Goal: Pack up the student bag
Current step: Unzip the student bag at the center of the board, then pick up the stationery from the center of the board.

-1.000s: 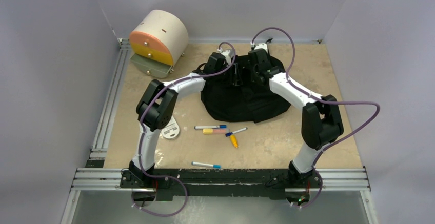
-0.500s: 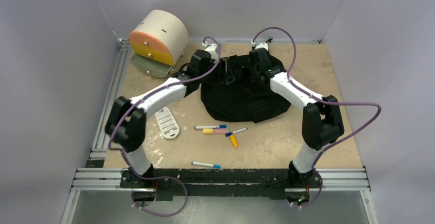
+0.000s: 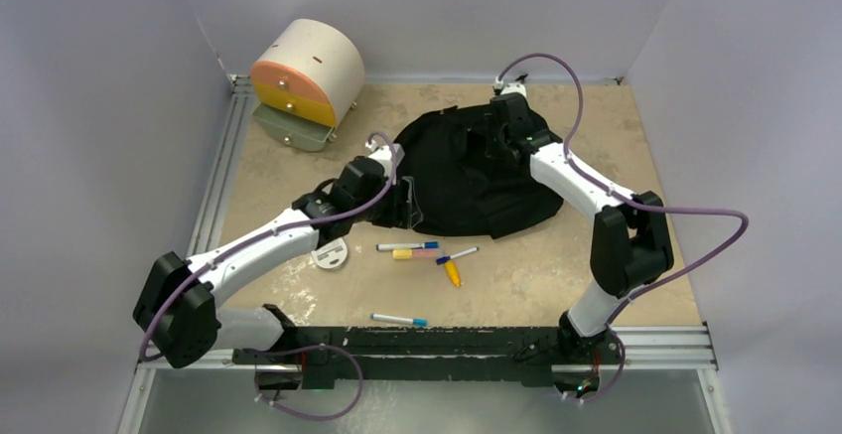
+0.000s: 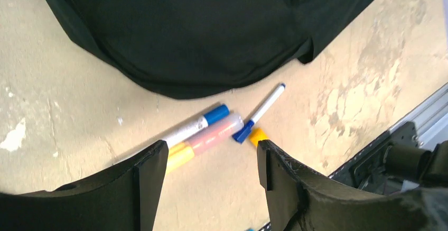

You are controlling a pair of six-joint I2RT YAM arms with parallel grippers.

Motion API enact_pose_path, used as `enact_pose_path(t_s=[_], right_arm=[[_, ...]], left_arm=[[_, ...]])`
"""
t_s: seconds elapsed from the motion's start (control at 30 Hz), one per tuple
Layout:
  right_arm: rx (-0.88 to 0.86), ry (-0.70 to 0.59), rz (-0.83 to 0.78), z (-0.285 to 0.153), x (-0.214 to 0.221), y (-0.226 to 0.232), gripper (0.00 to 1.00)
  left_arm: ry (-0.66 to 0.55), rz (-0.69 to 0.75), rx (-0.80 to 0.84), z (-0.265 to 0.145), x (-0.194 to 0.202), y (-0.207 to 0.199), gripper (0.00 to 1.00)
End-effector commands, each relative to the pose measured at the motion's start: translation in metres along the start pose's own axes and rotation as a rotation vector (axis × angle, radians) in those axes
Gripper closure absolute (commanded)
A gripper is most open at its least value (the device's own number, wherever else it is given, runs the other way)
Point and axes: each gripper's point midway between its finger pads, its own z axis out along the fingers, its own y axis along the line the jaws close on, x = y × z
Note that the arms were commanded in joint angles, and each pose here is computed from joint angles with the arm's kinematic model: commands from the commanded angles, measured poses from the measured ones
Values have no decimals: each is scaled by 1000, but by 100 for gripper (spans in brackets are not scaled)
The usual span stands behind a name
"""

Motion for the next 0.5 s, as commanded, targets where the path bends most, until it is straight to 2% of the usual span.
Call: enact_pose_path(t_s=[0.0, 0.17, 0.3, 0.47], right_arm=[[-80, -101, 70, -17, -30, 16, 100], [-72, -102, 80, -17, -28, 14, 100], [-51, -110, 92, -19, -27, 9, 100], [-40, -125, 109, -22, -30, 5, 100]], left_arm=[[8, 15, -99, -17, 17, 3, 38], [76, -17, -107, -10, 38, -13, 36], [78, -202, -275, -5, 50, -27, 32], [151, -342, -306, 16, 74, -66, 29]])
